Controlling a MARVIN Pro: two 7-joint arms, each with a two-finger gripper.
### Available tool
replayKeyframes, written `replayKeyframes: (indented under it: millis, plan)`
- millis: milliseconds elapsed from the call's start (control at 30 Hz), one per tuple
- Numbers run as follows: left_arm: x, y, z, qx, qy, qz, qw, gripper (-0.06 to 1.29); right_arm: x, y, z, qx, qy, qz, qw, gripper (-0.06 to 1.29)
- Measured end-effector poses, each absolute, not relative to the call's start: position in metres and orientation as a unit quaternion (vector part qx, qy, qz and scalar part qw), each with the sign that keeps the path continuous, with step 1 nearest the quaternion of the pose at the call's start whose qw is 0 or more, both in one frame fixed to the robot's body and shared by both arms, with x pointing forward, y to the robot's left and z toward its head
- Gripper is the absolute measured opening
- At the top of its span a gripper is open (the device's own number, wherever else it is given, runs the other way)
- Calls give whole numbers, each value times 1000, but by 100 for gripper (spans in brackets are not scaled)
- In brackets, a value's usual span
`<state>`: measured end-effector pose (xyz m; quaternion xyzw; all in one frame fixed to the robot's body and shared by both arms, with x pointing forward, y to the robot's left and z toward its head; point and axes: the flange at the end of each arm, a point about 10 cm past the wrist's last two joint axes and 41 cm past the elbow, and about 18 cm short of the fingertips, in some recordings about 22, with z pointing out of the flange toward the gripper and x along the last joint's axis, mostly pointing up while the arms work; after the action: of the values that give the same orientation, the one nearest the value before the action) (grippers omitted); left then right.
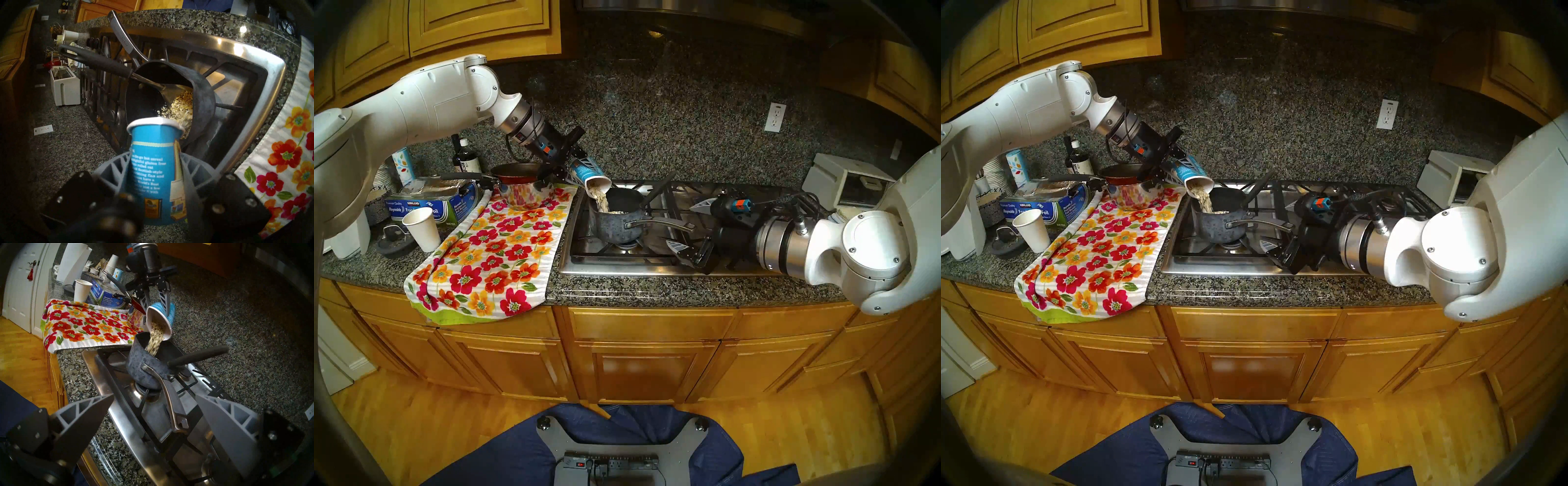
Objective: Pour oats into pot and stir with a spoon
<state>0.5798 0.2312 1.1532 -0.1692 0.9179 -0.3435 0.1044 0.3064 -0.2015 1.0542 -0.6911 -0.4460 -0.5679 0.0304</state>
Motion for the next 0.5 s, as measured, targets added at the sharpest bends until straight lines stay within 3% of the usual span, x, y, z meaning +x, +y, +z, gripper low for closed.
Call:
replayKeyframes:
  millis: [500]
  plan:
    - [576,210,1164,-140,932,-315,113,52,306,-201,1054,-691,-446,-568,30,125]
